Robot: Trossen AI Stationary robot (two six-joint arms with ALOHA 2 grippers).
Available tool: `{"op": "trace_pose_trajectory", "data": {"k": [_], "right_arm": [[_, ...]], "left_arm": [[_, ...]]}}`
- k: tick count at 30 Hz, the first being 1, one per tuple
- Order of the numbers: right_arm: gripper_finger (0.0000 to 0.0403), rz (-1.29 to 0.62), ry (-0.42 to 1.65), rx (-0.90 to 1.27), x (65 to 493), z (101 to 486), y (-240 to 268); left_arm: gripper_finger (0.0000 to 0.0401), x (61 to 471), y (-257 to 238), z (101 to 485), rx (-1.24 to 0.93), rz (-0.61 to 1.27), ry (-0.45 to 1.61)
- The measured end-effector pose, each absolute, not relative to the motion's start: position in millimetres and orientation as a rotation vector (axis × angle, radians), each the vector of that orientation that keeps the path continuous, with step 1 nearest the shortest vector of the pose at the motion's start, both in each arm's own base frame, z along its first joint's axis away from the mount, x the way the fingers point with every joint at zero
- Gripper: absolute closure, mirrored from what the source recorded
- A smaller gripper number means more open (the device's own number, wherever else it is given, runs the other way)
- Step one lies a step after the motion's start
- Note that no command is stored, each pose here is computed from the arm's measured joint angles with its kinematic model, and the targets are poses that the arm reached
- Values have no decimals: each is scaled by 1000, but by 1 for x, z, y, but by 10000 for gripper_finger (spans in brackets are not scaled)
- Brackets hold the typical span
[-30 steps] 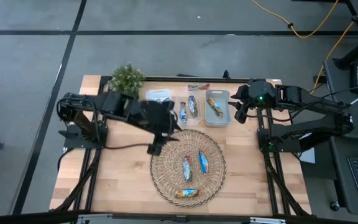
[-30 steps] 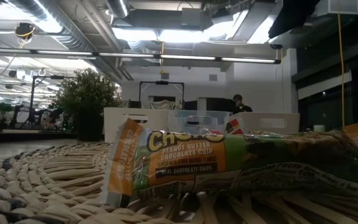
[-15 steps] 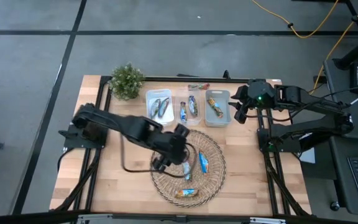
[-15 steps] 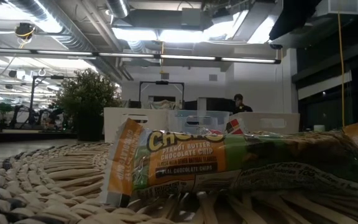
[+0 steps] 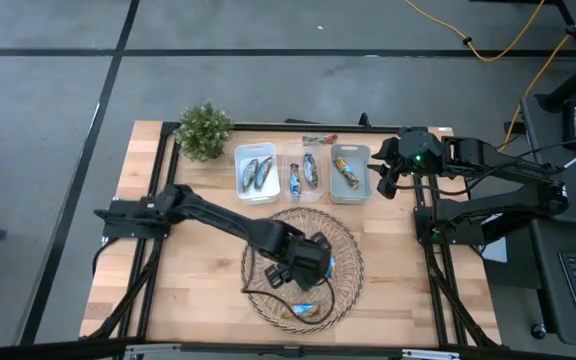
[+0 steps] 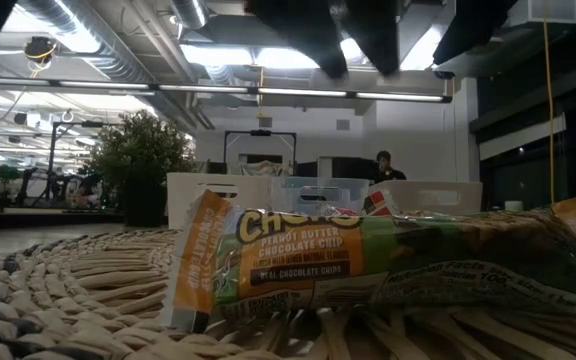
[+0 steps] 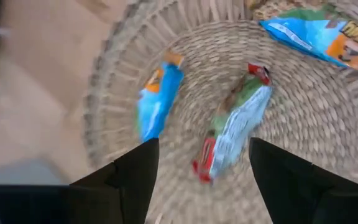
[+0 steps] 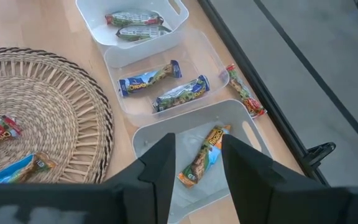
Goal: Pick and place Granola Bars by type
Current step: Put the bottom red granola bar into the white bin
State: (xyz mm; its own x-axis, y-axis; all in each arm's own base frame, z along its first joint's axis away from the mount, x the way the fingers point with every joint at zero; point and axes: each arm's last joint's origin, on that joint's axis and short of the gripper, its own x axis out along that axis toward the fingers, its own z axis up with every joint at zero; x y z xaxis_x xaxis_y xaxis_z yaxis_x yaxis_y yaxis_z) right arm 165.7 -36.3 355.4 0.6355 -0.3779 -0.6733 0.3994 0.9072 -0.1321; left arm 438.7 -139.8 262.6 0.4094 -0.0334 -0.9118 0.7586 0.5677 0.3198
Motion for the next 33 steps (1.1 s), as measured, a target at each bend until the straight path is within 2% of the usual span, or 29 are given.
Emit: {"op": "trace_pose_trajectory", "data": {"k": [7,18,23,33], "right_arm": [[270,-425,763,39,166,355,-36],[270,-410,765,43,166,355,-35],[270,-409,765,41,166,355,-35],[270,-398,770,14,166,355,-35]], "left_arm": [[159,459,-143,207,775,-639,1123],[169,467,-140,169,572,-674,1217],[211,468,-137,169,536,-639,1231],[336,472,-120,169,449,-567,1255]]}}
